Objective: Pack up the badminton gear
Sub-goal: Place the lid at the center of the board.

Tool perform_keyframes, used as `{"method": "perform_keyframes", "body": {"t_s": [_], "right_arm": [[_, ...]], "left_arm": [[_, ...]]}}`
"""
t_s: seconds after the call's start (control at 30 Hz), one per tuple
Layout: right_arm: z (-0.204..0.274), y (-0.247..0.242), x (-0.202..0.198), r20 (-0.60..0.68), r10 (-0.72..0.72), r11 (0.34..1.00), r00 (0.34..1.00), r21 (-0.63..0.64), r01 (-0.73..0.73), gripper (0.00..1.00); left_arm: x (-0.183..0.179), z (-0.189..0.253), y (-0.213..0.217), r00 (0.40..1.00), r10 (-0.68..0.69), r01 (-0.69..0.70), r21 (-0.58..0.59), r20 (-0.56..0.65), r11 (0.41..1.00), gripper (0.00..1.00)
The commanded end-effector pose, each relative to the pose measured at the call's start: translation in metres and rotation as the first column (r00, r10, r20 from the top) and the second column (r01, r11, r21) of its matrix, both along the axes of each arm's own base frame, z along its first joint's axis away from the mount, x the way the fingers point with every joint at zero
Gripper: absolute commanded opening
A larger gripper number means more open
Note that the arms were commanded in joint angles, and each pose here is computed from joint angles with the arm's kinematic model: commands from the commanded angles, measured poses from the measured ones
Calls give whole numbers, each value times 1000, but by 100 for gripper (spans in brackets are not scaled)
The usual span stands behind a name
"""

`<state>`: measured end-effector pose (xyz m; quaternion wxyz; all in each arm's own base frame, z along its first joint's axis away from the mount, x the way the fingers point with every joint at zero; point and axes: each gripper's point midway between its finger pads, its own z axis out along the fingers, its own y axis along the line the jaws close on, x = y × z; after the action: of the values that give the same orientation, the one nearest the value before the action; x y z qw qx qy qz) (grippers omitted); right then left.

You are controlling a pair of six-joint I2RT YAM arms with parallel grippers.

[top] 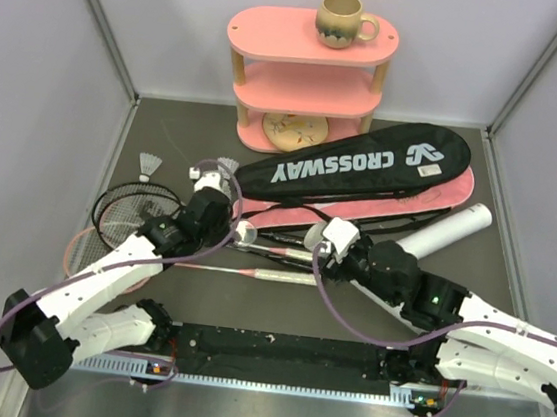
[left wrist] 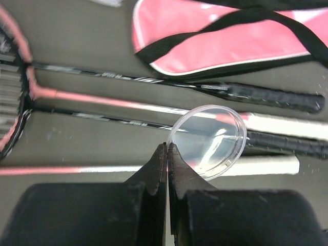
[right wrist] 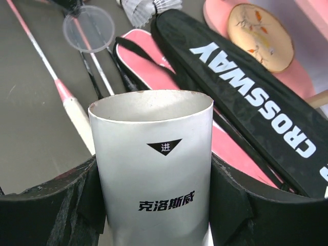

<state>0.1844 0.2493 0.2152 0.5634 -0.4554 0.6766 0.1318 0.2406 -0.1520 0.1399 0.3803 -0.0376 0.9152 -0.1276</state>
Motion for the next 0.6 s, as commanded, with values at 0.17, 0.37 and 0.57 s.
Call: {"method": "perform_keyframes", "body": {"t_s": [0.17, 0.37, 0.57], "right_arm": [[46, -15, 2, 73, -62, 983, 995, 176, 49, 0], [47, -15, -2, 77, -42, 981, 996, 192, 27, 0], [50, -9, -7, 74, -7, 977, 997, 212, -9, 0]], "left_arm": [[-23, -47, 56, 865, 468, -494, -141, -181, 858, 0], [-47, -66, 13, 973, 71, -116, -198, -220, 973, 0], [-101, -74, -35, 907, -276, 215, -214, -317, 953, 0]]}}
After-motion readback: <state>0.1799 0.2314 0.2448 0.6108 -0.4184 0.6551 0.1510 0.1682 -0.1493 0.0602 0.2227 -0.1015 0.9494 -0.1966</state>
